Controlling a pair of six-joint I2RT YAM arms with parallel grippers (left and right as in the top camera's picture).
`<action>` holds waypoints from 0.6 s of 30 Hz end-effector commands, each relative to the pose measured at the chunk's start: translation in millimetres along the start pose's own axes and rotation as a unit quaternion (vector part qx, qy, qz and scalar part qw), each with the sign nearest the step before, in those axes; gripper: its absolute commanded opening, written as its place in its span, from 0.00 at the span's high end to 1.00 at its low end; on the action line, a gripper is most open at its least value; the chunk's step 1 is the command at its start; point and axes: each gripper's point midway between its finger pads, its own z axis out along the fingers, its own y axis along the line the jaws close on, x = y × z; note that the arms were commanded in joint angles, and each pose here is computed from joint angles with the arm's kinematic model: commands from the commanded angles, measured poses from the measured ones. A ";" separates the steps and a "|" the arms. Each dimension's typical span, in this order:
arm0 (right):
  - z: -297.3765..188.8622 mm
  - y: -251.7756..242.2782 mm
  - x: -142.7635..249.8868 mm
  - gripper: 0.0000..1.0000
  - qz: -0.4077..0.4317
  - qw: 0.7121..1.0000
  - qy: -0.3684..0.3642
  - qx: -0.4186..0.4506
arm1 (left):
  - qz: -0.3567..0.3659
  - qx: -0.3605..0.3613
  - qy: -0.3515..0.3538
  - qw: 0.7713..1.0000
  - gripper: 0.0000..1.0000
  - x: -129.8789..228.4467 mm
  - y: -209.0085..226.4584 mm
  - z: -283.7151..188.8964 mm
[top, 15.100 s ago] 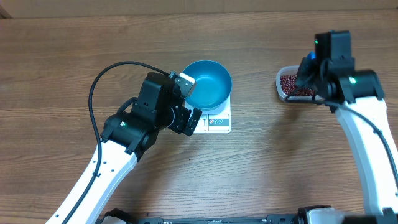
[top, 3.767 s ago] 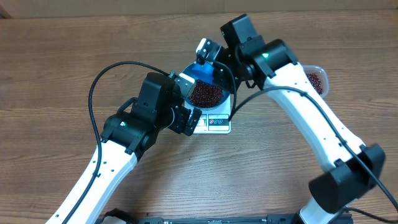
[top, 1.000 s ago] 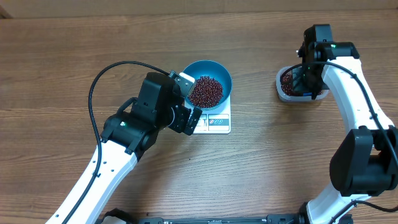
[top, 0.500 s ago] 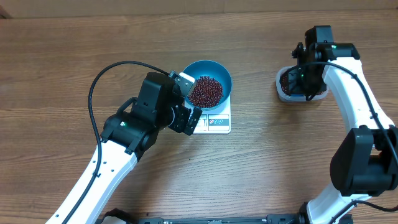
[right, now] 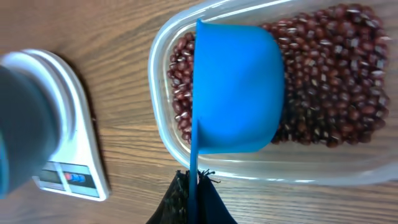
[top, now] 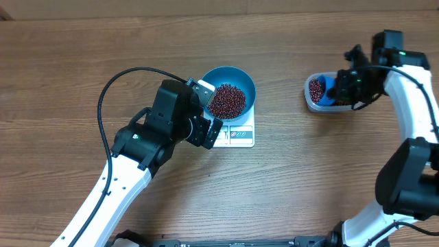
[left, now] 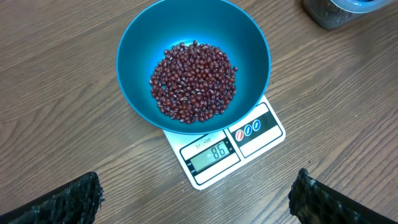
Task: Scoop item into bowl and weigh 150g on scale
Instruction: 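Dip the scoop into the red beans again with the right gripper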
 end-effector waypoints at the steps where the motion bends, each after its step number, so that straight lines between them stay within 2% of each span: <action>1: -8.8 0.4 -2.2 0.96 0.029 0.997 -0.009 -0.071 | 0.006 -0.004 -0.002 1.000 0.01 -1.0 2.6 0.0; 6: -20.7 -19.6 -4.5 0.96 0.064 0.994 -0.024 -0.087 | 0.006 -0.004 -0.002 1.000 0.00 -1.1 2.6 0.0; 18: -52.8 -22.4 -7.2 0.96 0.090 0.972 -0.060 -0.207 | 0.006 -0.004 -0.002 1.000 0.00 -1.0 2.6 0.0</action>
